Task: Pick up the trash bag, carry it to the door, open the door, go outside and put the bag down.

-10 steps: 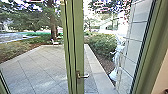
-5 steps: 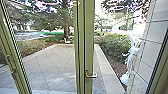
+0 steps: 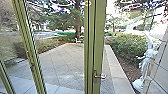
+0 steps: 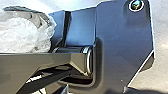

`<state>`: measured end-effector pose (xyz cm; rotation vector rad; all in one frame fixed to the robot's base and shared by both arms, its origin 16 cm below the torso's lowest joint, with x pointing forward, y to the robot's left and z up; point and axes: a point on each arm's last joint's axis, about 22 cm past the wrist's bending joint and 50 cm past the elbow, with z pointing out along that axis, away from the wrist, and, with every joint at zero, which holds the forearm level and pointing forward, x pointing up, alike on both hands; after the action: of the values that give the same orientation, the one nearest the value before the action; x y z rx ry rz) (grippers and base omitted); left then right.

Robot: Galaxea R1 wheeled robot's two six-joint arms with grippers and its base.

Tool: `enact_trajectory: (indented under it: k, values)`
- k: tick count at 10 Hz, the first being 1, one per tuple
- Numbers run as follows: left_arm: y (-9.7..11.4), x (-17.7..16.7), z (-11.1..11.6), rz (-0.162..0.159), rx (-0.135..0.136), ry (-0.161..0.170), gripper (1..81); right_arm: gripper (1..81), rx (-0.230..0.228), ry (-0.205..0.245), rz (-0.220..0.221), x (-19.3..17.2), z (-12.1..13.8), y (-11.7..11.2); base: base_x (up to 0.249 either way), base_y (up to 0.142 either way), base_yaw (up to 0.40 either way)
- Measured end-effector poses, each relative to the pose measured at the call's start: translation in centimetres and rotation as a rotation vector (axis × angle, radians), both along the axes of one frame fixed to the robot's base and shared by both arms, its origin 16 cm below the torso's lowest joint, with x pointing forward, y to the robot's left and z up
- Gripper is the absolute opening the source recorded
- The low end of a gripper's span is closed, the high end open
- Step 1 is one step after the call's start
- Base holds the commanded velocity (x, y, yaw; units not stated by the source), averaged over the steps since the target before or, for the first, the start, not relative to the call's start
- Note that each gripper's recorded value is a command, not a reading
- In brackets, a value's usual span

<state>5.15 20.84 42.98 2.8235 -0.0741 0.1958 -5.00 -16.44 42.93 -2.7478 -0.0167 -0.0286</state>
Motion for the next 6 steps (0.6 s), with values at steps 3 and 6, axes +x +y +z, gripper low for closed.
enact_trajectory:
  k: [3,6]
  values:
    - [-0.21,0.31,0.05,-0.001,-0.002,-0.003,1.0,81.1,-0.001,0.000,-0.001,0.02,-0.01,-0.03,0.000,0.000,0.316]
    - [-0.10,0.31,0.02,0.000,0.001,-0.003,1.0,81.1,0.002,0.000,0.000,-0.04,0.02,0.20,0.000,0.000,0.299]
